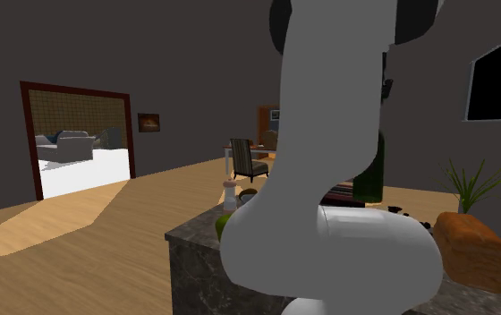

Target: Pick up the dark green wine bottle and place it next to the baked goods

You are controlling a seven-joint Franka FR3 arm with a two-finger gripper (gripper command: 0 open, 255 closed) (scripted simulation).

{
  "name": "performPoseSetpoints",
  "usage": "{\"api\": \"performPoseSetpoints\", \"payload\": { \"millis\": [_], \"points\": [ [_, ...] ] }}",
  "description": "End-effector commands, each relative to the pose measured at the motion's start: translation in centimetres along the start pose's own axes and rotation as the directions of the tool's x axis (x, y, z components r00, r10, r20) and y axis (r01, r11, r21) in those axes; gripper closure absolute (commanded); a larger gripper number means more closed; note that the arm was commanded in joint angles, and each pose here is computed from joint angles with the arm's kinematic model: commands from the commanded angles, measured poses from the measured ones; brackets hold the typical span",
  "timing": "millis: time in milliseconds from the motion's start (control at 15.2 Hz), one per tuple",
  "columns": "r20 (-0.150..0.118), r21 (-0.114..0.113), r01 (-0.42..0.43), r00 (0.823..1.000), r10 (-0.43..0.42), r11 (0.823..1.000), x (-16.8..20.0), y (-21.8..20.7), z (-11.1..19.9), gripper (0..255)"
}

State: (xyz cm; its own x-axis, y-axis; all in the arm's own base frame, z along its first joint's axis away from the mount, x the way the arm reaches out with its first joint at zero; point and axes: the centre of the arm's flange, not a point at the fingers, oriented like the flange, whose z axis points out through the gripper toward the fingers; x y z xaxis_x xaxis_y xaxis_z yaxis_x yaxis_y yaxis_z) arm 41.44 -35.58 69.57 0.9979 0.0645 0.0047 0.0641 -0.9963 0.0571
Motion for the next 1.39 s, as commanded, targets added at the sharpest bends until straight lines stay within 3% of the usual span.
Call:
{"api": "performPoseSetpoints", "payload": {
  "millis": [0,594,1320],
  "points": [
    [0.0,-0.001,0.002,1.0,-0.002,1.0,-1.5,2.5,0.0,255],
    [0.0,-0.001,0.002,1.0,-0.002,1.0,-7.9,12.5,0.5,255],
    [0.0,-0.001,0.002,1.0,-0.002,1.0,-7.9,12.2,6.3,255]
  ]
}}
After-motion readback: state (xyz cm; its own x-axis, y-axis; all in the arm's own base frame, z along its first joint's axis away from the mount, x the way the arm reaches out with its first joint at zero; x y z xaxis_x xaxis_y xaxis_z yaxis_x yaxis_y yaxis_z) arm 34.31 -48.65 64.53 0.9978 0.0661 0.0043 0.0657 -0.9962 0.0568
